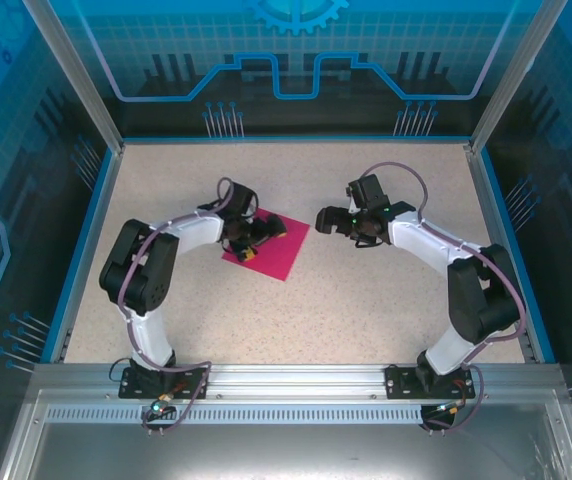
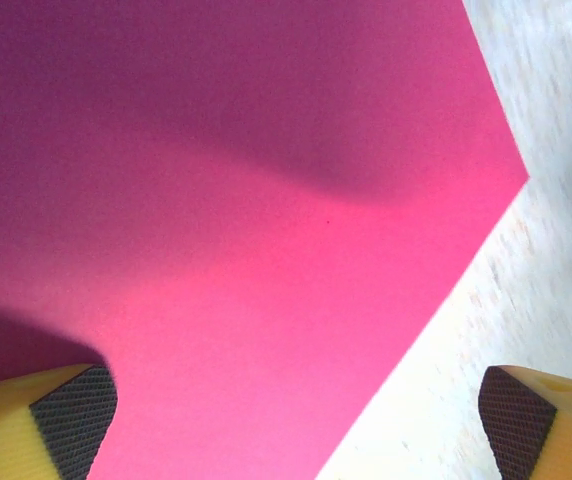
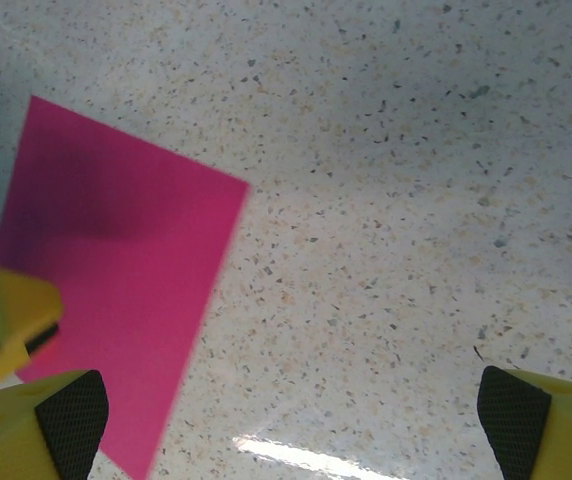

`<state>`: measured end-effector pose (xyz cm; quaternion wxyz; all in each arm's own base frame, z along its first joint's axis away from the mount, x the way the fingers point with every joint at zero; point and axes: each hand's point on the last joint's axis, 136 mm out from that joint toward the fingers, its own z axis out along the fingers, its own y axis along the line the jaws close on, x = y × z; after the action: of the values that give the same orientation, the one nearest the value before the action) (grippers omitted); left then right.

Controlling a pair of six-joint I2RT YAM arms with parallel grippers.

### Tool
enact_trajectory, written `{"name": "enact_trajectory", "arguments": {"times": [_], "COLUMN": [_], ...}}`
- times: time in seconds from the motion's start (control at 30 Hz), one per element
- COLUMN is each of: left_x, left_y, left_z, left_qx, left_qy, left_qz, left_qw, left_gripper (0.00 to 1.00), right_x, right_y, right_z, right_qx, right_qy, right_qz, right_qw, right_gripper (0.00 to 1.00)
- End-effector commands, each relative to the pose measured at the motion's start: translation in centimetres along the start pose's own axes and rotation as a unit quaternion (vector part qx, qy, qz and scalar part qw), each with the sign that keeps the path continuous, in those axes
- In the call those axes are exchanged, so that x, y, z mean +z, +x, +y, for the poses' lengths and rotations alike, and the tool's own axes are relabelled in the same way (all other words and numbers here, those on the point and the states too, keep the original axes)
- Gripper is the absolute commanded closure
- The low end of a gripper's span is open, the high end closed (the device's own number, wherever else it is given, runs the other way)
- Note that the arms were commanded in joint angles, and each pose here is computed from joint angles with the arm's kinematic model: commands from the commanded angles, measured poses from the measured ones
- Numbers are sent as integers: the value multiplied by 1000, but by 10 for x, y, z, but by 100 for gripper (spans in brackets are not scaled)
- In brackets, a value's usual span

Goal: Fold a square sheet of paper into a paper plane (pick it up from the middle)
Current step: Move the square sheet of paper to the center of the table.

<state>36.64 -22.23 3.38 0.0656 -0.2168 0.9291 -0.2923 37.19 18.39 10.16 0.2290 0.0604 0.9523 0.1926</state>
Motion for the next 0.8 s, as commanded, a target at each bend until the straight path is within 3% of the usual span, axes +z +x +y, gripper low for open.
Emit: {"name": "enact_trajectory", "arguments": {"times": [0.0, 0.13, 0.3, 0.5, 0.77], "left_x": [27, 9, -45, -109, -151], "left_y": [77, 75, 32, -26, -53], "left_z": [21, -12, -28, 14, 74], "left_qx": [-83, -64, -51, -102, -158], "left_qy": [-27, 19, 51, 59, 42], "left_qz": [120, 113, 55, -33, -83], "left_qw": [989, 991, 996, 992, 983], "left_gripper": [1, 1, 1, 1, 1], "right_x": [-5, -3, 9, 49, 88], "right_y": [16, 24, 42, 80, 106], "right_z": [-3, 4, 45, 99, 155], "right_qx": [11, 3, -22, -58, -106], "right_qy": [16, 20, 1, 1, -12], "right_qz": [13, 24, 44, 102, 150], "right_qw": [1000, 1000, 999, 993, 983], "right_gripper": [1, 1, 3, 20, 33]}}
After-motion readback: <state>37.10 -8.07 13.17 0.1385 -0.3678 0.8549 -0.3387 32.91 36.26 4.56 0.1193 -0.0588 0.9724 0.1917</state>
